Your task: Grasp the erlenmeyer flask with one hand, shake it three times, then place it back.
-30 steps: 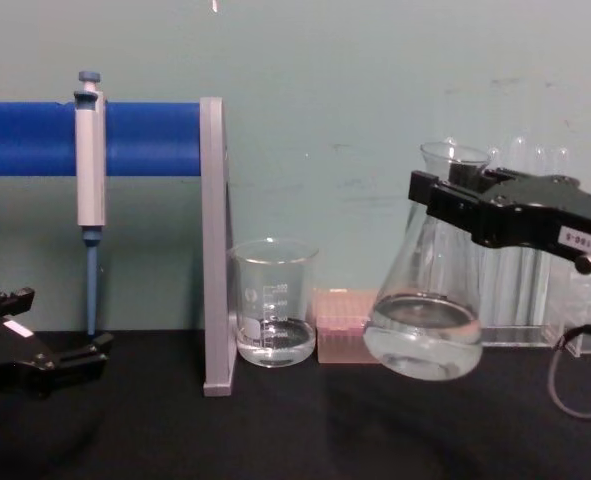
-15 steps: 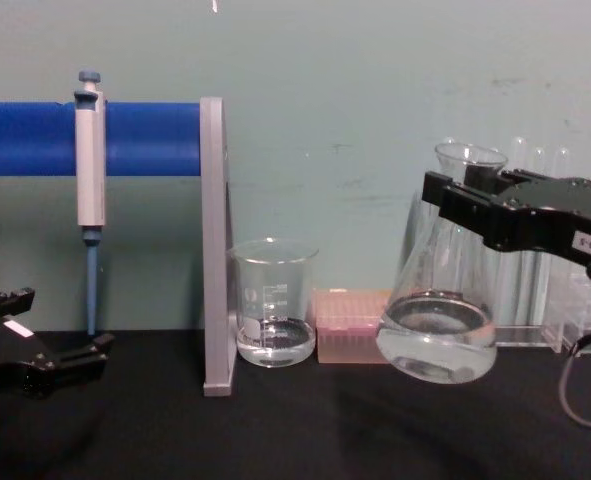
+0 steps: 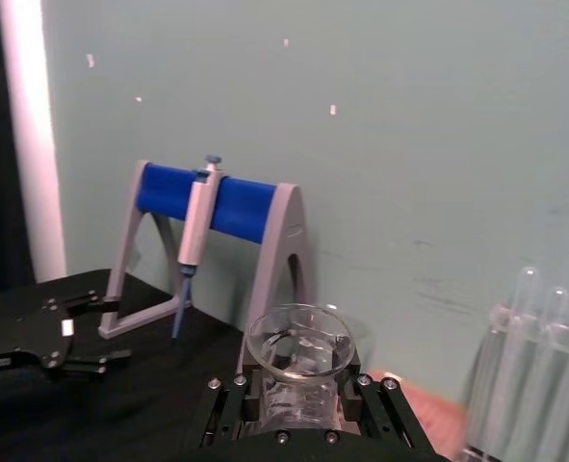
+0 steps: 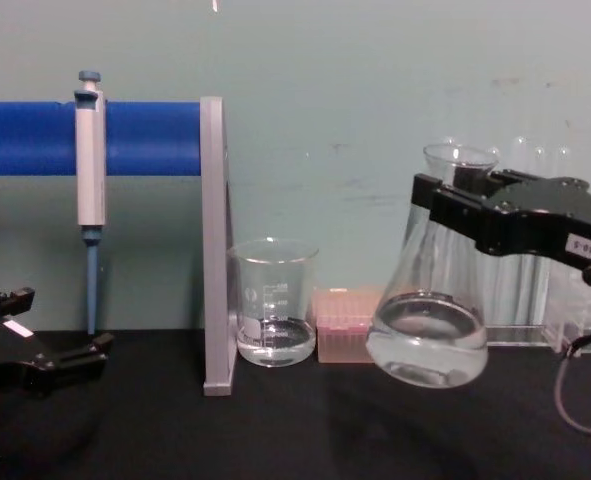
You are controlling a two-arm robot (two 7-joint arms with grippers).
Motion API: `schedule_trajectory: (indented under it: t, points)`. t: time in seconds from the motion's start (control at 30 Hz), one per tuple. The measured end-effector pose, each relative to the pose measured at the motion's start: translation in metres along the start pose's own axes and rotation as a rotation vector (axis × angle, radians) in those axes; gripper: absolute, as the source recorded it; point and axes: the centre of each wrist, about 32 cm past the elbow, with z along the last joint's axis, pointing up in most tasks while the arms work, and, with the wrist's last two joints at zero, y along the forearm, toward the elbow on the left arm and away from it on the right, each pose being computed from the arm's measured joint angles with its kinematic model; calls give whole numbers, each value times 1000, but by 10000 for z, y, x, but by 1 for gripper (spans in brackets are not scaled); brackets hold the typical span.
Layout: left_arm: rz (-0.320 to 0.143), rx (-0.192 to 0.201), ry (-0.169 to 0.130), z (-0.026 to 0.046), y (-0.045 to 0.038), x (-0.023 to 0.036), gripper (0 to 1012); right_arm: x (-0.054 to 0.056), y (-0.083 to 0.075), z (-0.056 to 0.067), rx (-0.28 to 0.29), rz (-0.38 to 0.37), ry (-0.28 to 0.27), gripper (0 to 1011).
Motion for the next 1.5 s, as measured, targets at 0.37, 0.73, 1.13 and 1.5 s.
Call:
schedule_trajectory:
  t: [0.37,0.73,1.13,1.5]
  points:
    - [0,0,0,0,0,0,1001,31,55,3,16,159,-1,449]
    - [0,0,0,0,0,0,1001,36,105,8,38,383,2,449]
    - [0,0,0,0,0,0,1001,43,116,4,46,441,2,449]
    - [0,0,0,0,0,0,1001,3,50,-6,67,305,-20,449]
